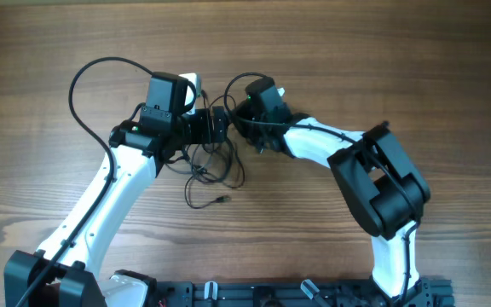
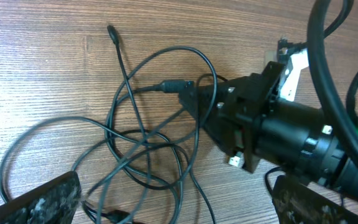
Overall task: Untangle cables
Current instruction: 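Pull the right gripper rightward and lay the cables on the table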
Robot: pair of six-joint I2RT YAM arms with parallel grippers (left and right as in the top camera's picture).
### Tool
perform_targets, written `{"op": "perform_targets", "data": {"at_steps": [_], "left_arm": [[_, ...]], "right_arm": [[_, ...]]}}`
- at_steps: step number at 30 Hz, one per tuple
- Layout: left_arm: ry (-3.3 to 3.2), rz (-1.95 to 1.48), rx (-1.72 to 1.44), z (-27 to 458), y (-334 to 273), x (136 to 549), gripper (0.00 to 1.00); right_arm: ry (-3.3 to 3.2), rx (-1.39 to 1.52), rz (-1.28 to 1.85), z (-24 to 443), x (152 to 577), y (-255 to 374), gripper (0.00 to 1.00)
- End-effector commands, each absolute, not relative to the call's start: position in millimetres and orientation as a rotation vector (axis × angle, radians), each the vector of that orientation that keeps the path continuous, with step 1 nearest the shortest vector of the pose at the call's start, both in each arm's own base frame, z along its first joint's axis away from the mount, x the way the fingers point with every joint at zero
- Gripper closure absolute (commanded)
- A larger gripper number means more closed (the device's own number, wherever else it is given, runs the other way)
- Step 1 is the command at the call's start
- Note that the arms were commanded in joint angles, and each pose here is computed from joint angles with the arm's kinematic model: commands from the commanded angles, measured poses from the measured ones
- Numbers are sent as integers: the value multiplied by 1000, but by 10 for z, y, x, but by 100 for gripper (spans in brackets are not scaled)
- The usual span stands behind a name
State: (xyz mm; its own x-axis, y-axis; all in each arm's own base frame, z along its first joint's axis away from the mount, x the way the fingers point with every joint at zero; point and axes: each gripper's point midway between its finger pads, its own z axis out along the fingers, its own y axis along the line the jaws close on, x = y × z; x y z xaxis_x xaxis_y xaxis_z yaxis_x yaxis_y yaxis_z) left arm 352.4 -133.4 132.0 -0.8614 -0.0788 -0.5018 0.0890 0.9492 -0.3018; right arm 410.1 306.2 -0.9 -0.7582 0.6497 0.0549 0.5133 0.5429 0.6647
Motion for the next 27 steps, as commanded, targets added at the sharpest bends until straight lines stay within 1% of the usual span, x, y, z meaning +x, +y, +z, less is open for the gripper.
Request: {"op": "perform_targets", "data": {"at_steps": [1,2,3,5,6,10,13,14,15,16,17,18,20,21,22,23,24,25,27], "left_arm": [[2599,-422,-4,1274,-1325,3476,0],[2615,-446,3,1261,-1353,3435,0],[2628,-482,14,1256,-1394,3397,0],[2640,-583,47,1277,-1514,3331,0],[2635,-654,114,1305,-1609,3285,0],[2614,-674,248,1285,-1793,3258,0],[2587,-698,320,1232,-2016,3285,0],[2581,-703,312,1213,-2078,3309,0],[2594,-685,202,1182,-2072,3369,0],[2604,-648,81,1153,-2018,3426,3],[2607,-617,13,1136,-1975,3456,10],[2605,-621,3,1139,-1983,3460,15],[2601,-627,5,1147,-2012,3457,21],[2599,-631,2,1152,-2022,3458,33],[2600,-633,13,1152,-2050,3444,60],[2605,-634,23,1137,-2074,3427,71],[2613,-630,36,1108,-2094,3415,94],[2622,-600,30,1066,-2065,3421,96],[2635,-318,-69,928,-1677,3491,96]], "right_arm": [[2613,673,970,496,4131,2703,96],[2598,521,976,850,4074,2619,95],[2579,418,997,1084,4013,2613,95],[2577,257,1040,1401,3814,2620,95],[2578,163,1070,1504,3711,2645,96],[2571,-47,1130,1717,3463,2680,95],[2561,-72,1137,1784,3419,2673,95],[2554,-94,1129,1789,3417,2673,95],[2559,-113,1125,1784,3390,2683,95],[2560,-130,1118,1778,3378,2680,95],[2560,-129,1118,1786,3373,2677,95],[2556,-130,1119,1801,3372,2677,95],[2535,-138,1124,1880,3358,2670,95],[2519,-144,1127,1938,3349,2666,95],[2495,-150,1129,2022,3343,2654,95],[2472,-146,1108,2094,3350,2621,95],[2428,-158,1061,2211,3370,2546,95],[2392,-154,1017,2326,3393,2445,95],[2283,-77,937,2671,3487,2004,95]]}}
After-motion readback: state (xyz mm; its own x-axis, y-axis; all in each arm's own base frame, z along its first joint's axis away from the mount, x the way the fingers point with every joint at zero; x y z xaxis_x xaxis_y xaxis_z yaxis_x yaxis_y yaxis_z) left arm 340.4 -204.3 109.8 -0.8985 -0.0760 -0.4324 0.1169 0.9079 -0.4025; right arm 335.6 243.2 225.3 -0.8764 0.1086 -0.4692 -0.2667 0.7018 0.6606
